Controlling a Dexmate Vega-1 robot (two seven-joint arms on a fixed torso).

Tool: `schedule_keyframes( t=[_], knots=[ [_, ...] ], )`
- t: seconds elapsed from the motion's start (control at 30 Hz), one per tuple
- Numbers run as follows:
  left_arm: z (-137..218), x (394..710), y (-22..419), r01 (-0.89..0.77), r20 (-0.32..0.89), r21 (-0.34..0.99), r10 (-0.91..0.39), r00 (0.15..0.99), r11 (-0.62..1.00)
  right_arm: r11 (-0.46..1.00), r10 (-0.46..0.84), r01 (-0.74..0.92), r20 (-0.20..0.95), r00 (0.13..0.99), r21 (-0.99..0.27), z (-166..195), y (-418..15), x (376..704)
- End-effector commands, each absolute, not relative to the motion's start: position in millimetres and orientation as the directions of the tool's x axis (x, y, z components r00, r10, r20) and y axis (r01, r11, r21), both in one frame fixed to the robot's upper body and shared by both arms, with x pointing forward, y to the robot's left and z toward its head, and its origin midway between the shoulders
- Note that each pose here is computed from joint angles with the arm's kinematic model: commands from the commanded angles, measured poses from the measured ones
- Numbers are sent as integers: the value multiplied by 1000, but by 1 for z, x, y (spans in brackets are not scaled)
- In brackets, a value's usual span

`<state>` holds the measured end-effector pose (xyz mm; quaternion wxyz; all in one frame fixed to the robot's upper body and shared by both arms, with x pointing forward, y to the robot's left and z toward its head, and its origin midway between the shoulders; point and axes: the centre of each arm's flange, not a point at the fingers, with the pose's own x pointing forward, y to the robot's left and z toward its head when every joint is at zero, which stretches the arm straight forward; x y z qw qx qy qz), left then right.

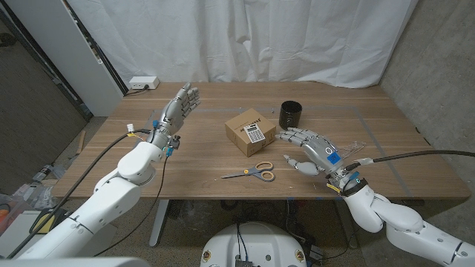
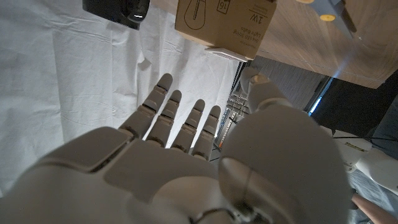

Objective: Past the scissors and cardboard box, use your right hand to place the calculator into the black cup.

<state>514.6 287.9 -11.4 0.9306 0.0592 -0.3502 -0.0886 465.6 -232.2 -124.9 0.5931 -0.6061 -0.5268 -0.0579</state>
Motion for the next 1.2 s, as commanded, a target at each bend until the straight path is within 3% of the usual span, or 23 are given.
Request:
schedule_keyframes(
  t=[0.03, 1.2],
  knots=[
    [-10, 511, 290, 116, 646, 171, -200, 737, 979, 248, 591, 709, 683, 429, -660, -128, -226, 474],
    [-11, 507, 299, 79, 647, 156, -162, 745, 985, 273, 621, 701, 677, 395, -659, -121, -206, 516]
  ],
)
